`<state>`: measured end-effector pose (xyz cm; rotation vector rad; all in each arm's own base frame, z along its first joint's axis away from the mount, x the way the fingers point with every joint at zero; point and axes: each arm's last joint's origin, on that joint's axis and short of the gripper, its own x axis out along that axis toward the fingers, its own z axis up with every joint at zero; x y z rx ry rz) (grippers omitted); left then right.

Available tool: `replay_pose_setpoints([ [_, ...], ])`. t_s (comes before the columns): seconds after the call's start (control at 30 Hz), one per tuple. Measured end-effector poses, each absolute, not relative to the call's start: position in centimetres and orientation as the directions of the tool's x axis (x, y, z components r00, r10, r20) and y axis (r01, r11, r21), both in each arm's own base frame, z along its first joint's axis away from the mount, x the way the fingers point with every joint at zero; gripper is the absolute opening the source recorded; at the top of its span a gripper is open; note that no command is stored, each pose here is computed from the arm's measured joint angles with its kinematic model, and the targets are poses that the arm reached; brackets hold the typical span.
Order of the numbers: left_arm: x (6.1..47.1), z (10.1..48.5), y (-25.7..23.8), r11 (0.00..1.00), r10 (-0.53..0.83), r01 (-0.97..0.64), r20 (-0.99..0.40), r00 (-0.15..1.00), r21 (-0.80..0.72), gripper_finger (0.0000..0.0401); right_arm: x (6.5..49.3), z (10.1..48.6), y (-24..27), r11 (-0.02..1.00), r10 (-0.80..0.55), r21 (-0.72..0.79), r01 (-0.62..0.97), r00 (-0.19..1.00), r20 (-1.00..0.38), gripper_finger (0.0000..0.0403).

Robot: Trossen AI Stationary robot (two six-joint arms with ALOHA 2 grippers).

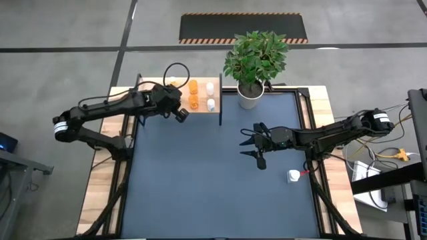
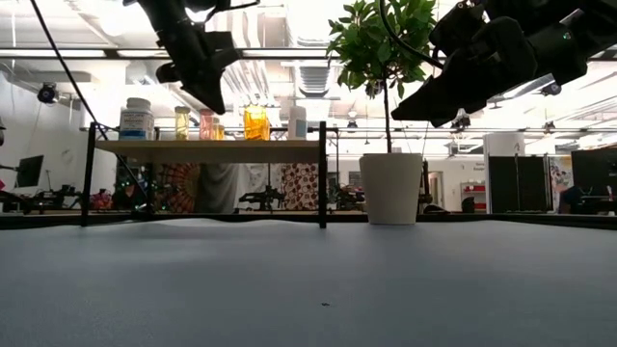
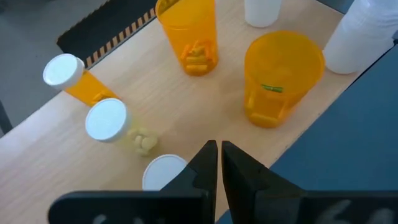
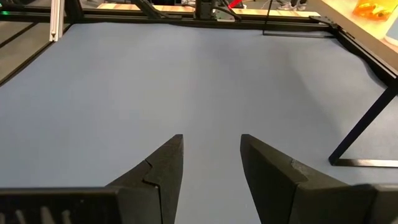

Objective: Pick and place medicine bottles onto shelf by color
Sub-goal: Adjust the pill bottles on the shelf

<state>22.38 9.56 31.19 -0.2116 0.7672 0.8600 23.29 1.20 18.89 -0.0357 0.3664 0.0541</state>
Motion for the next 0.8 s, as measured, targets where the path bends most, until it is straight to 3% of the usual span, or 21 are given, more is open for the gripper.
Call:
replay_pose_setpoints([
  [0.27, 21.6, 32.7, 8.8, 0.670, 0.600, -0.737, -0.652, 0.463, 0.093, 0.0005, 23.3, 18.9, 1.2, 0.998, 0.046, -0.025, -0.059, 0.932, -0.359, 0.0150],
  [0.5, 19.1, 35.8, 6.4, 0.815, 0.437, -0.579, -0.639, 0.633, -0.015, 0.0005, 23.3, 18.9, 1.2, 0.998, 0.046, -0.026, -0.059, 0.932, -0.358, 0.0150],
  [0.67, 16.8, 34.8, 5.4, 0.834, 0.358, -0.552, -0.779, 0.515, 0.018, 0.0005, 23.3, 18.9, 1.1, 0.999, 0.022, -0.038, -0.038, 0.933, -0.359, 0.0150],
  [0.8, 16.9, 33.1, 5.7, 0.811, 0.396, -0.576, -0.821, 0.412, 0.103, 0.0005, 23.3, 18.9, 1.1, 0.998, 0.020, -0.052, -0.042, 0.933, -0.359, 0.0150],
])
